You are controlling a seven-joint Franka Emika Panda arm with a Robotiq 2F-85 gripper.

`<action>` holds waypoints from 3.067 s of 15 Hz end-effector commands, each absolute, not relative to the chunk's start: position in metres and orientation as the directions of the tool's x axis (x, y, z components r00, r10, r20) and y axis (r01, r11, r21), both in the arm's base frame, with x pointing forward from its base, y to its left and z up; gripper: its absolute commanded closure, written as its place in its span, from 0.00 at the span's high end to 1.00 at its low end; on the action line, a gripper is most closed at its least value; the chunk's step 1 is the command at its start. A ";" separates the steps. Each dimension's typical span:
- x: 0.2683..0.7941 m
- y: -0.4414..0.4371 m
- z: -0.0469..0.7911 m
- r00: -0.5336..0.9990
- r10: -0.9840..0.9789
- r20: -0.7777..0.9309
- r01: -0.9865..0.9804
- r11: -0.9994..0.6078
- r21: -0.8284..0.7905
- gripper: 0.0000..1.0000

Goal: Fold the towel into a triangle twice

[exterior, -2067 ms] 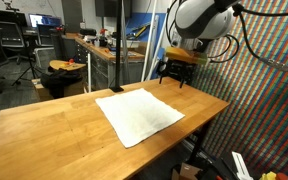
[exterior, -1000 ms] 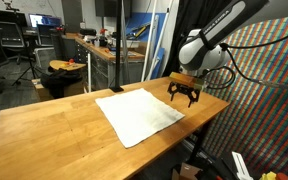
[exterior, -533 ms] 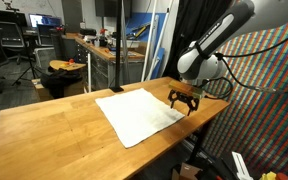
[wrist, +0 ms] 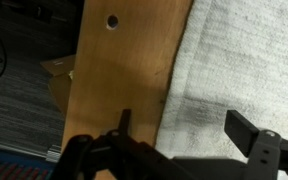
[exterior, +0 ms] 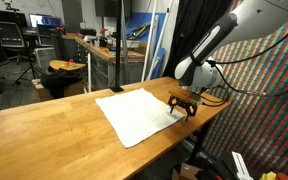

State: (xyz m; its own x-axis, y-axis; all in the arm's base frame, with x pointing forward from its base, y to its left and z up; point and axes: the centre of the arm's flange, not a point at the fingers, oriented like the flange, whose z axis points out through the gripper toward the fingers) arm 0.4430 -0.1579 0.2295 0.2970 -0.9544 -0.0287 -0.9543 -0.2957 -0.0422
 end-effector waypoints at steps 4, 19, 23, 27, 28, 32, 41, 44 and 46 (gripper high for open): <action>0.453 -0.174 0.212 0.283 -0.958 -0.042 -0.958 -0.280 -0.069 0.47; 0.472 -0.123 0.310 0.269 -0.939 0.212 -0.942 -0.211 0.260 0.03; 0.489 -0.082 0.347 0.327 -0.890 0.316 -0.886 -0.173 0.429 0.03; 0.520 -0.026 0.362 0.384 -0.893 0.234 -0.873 -0.269 0.406 0.03; 0.529 -0.013 0.362 0.383 -0.900 0.207 -0.879 -0.287 0.382 0.03; 0.559 0.024 0.359 0.374 -0.923 0.088 -0.895 -0.335 0.294 0.03; 0.646 0.059 0.354 0.372 -0.921 -0.116 -0.921 -0.382 0.080 0.03; 0.671 0.069 0.365 0.396 -0.902 -0.173 -0.917 -0.399 -0.017 0.03; 0.684 0.075 0.371 0.416 -0.887 -0.200 -0.909 -0.411 -0.068 0.37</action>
